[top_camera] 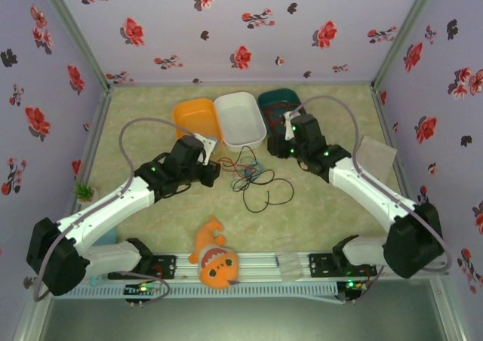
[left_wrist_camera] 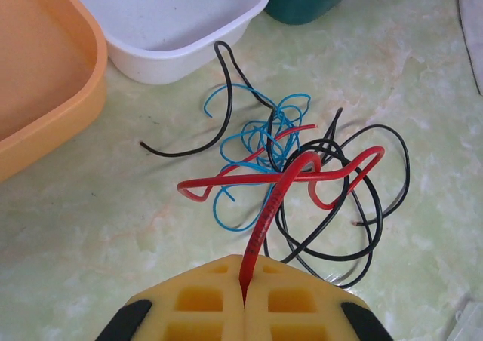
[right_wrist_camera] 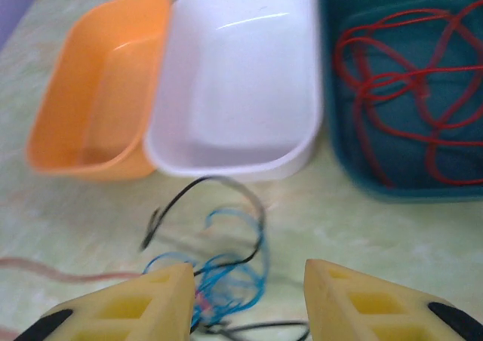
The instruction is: Untangle the cables
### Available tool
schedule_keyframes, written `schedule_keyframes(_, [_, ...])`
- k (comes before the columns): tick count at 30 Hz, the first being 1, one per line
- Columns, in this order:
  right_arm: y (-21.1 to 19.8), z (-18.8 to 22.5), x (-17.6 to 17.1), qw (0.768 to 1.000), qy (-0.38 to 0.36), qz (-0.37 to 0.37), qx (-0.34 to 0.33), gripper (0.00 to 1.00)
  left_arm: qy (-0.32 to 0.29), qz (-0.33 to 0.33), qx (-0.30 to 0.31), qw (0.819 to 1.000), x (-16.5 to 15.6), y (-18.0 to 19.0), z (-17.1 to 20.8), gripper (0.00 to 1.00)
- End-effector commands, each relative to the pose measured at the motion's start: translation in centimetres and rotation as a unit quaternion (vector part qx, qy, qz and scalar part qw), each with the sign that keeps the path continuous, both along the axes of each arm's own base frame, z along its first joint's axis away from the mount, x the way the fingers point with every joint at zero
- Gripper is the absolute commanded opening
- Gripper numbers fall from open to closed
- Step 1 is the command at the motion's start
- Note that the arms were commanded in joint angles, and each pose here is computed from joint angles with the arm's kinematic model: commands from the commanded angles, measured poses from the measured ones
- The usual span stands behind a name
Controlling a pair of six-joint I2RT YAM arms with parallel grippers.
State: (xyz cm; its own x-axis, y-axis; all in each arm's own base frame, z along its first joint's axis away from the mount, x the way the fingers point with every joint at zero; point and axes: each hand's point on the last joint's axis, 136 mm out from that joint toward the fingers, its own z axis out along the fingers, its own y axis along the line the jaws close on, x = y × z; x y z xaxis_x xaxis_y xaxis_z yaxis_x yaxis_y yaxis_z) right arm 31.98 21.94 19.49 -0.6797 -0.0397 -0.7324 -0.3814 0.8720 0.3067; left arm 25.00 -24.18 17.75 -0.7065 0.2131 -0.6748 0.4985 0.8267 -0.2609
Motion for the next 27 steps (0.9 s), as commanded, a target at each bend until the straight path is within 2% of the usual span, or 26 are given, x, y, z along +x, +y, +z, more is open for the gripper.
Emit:
schedule_keyframes(1, [2.7,0.0,-3.0,0.997,-0.018,0.073,0.009,0.42,0.005,-0.009,-0.001,1.000,0.0,-0.1,0.7,0.00])
schedule_keyframes(4, [4.1,-1.0,-4.8,0.994,-0.018,0.107,-0.002,0.42,0.009,-0.009,-0.004,1.000,0.0,-0.3,0.6,0.00])
schedule_keyframes(8, [5.3,-2.4,-5.6,0.991,-0.015,0.130,-0.027,0.43,0.012,-0.009,-0.006,1.000,0.0,-0.3,0.6,0.00])
schedule_keyframes(19, [7.1,-4.9,-5.2,0.983,-0.011,0.169,-0.071,0.45,0.025,-0.018,-0.013,0.999,-0.2,-0.9,0.2,0.00])
schedule_keyframes(25, [7.6,-5.4,-4.7,0.982,-0.018,0.172,-0.079,0.43,0.024,-0.025,-0.019,0.999,-0.2,-1.2,0.3,0.00])
schedule_keyframes(27, [7.9,-5.2,-4.5,0.981,-0.023,0.175,-0.076,0.37,0.025,-0.028,-0.020,0.999,-0.3,-1.3,0.2,0.00])
